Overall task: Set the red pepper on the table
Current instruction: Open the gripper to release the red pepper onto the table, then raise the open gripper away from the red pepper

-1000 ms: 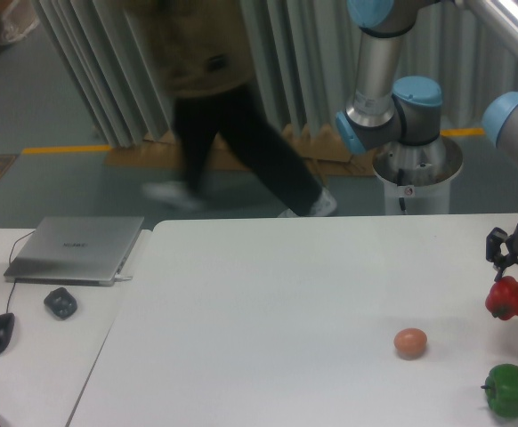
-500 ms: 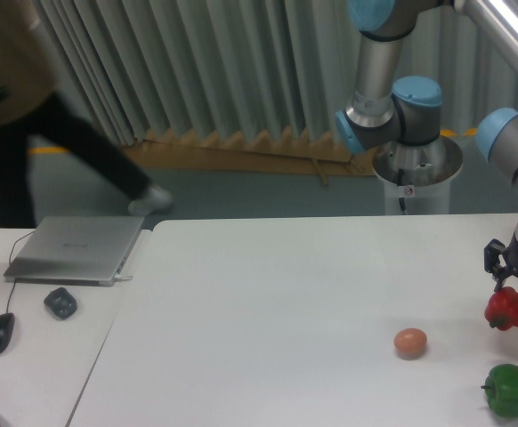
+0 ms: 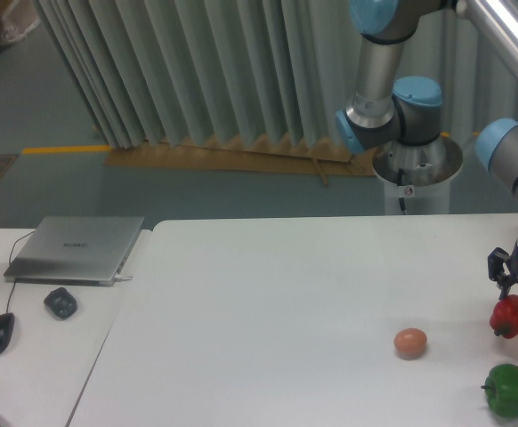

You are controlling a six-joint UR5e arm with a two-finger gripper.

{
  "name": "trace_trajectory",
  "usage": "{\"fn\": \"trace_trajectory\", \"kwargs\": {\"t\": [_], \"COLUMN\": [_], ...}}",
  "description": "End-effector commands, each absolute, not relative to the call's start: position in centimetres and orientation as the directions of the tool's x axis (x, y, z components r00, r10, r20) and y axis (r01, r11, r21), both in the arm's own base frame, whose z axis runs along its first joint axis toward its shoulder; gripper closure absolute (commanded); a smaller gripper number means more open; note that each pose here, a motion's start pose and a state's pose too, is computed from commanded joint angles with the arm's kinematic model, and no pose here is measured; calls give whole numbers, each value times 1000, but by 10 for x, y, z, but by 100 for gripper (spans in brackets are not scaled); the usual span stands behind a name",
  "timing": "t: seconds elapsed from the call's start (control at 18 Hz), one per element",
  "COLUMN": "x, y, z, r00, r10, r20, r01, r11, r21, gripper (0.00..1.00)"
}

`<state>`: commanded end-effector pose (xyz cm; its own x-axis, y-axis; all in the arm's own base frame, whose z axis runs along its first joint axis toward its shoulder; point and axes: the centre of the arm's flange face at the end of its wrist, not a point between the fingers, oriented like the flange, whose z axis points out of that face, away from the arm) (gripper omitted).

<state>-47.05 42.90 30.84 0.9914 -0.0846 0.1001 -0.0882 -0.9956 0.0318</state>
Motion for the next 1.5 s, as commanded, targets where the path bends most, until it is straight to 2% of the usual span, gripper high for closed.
{"fn": "trace_trajectory", "kwargs": {"t": [0.06, 0.11, 0.17, 0.22, 0.83, 1.11, 1.5], "x": [-471, -471, -471, -471, -464, -461, -459], "y": [429, 429, 429, 429, 436, 440, 438], "z": [309, 309, 309, 309, 313, 316, 336], "r00": [992, 991, 992, 992, 993, 993, 993], "r10": [-85, -86, -86, -85, -93, -107, -113], "r20": [98, 98, 97, 95, 78, 48, 25], "r01": [-88, -90, -90, -88, -96, -111, -115], "r11": [-996, -995, -995, -996, -995, -991, -992], "r21": [33, 32, 32, 31, 36, 80, 59], "gripper": [57, 45, 14, 0, 0, 0, 0]}}
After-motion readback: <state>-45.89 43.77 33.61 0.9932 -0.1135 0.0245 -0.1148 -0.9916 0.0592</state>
